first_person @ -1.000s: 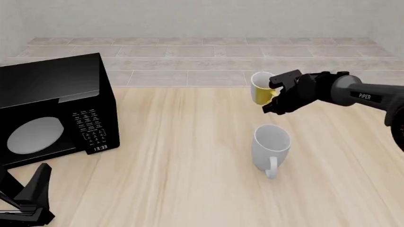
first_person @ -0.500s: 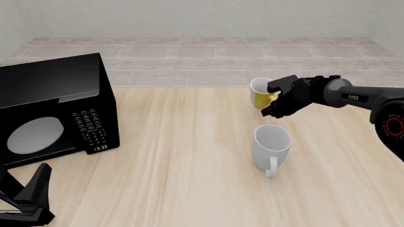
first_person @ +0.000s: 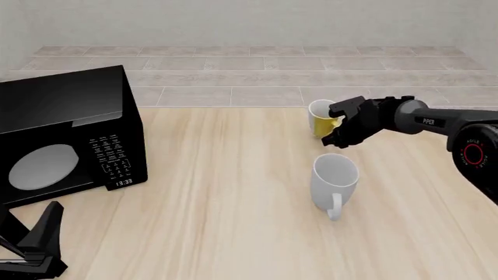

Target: Put the yellow and white mug to the front of the white mug.

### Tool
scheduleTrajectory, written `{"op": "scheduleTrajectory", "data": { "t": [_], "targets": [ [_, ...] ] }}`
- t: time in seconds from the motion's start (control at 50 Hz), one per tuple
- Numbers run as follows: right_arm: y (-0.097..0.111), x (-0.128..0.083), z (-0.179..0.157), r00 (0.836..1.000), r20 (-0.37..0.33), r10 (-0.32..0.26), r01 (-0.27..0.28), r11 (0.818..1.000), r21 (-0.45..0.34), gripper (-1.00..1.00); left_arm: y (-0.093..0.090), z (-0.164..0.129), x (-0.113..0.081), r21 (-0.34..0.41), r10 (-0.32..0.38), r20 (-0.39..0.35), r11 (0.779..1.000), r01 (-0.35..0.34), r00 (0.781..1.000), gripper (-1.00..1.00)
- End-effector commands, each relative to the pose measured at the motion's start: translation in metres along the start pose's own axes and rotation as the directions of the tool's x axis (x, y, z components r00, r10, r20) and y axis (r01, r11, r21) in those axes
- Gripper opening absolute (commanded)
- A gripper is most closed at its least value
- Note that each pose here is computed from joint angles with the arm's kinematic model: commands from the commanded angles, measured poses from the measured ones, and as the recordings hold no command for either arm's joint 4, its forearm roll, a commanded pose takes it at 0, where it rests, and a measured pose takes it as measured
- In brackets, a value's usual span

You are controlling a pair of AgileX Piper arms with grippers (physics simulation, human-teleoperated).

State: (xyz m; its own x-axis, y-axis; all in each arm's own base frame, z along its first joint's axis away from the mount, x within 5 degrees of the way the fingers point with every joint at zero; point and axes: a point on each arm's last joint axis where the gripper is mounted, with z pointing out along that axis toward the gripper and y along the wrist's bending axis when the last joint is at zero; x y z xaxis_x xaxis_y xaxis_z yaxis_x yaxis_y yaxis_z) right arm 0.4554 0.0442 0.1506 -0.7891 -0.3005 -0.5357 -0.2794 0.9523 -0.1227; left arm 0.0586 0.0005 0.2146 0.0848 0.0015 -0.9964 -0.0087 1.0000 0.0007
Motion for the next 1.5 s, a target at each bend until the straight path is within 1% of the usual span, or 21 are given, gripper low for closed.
{"op": "scheduleTrajectory", "data": {
  "t": [0.02,0.2,0.22,0.38,0.54,0.76,0.84,1.06,1.26,1.42,1.5],
  "targets": [
    [0.000,-0.002,0.003,1.000,0.003,0.006,-0.006,1.000,0.000,-1.00,0.000,0.000,0.000,0.003,0.000,0.000,1.000,0.000,1.000,1.00],
    [0.002,-0.003,0.003,1.000,0.002,0.002,-0.002,1.000,-0.003,-1.00,0.000,0.000,0.000,0.003,0.000,0.000,1.000,0.000,1.000,1.00],
    [0.002,-0.003,0.003,1.000,0.001,0.005,-0.005,1.000,-0.003,1.00,0.000,0.000,0.000,0.003,0.000,0.000,1.000,0.000,1.000,1.00],
    [0.004,-0.005,0.002,1.000,0.003,0.004,-0.004,1.000,-0.006,1.00,0.000,0.000,0.000,0.003,0.000,0.000,1.000,0.000,1.000,1.00],
    [0.002,-0.006,0.001,1.000,0.006,0.002,-0.002,1.000,-0.003,1.00,0.000,0.000,0.000,0.003,0.000,0.000,1.000,0.000,1.000,1.00],
    [0.005,-0.009,-0.013,1.000,0.023,0.001,-0.001,1.000,-0.004,1.00,0.000,0.000,0.000,0.003,0.000,0.000,1.000,0.000,1.000,1.00],
    [0.008,-0.011,-0.025,0.999,0.040,0.011,-0.011,1.000,-0.005,1.00,0.000,0.000,0.000,0.003,0.000,0.000,1.000,0.000,1.000,1.00],
    [0.014,-0.015,-0.060,0.997,0.073,0.005,-0.004,1.000,-0.008,1.00,0.000,0.000,0.000,0.003,0.000,0.000,1.000,0.000,1.000,1.00],
    [0.019,-0.012,-0.091,0.995,0.103,0.000,0.001,1.000,-0.010,1.00,0.000,0.000,0.000,0.003,0.000,0.000,1.000,0.000,1.000,1.00],
    [0.028,-0.008,-0.122,0.990,0.139,-0.001,0.003,1.000,-0.019,1.00,0.000,0.000,0.000,0.003,0.000,0.000,1.000,0.000,1.000,1.00],
    [0.029,-0.005,-0.135,0.989,0.148,-0.005,0.008,1.000,-0.018,1.00,0.000,0.000,0.000,0.003,0.000,0.000,1.000,0.000,1.000,1.00]
  ]
}}
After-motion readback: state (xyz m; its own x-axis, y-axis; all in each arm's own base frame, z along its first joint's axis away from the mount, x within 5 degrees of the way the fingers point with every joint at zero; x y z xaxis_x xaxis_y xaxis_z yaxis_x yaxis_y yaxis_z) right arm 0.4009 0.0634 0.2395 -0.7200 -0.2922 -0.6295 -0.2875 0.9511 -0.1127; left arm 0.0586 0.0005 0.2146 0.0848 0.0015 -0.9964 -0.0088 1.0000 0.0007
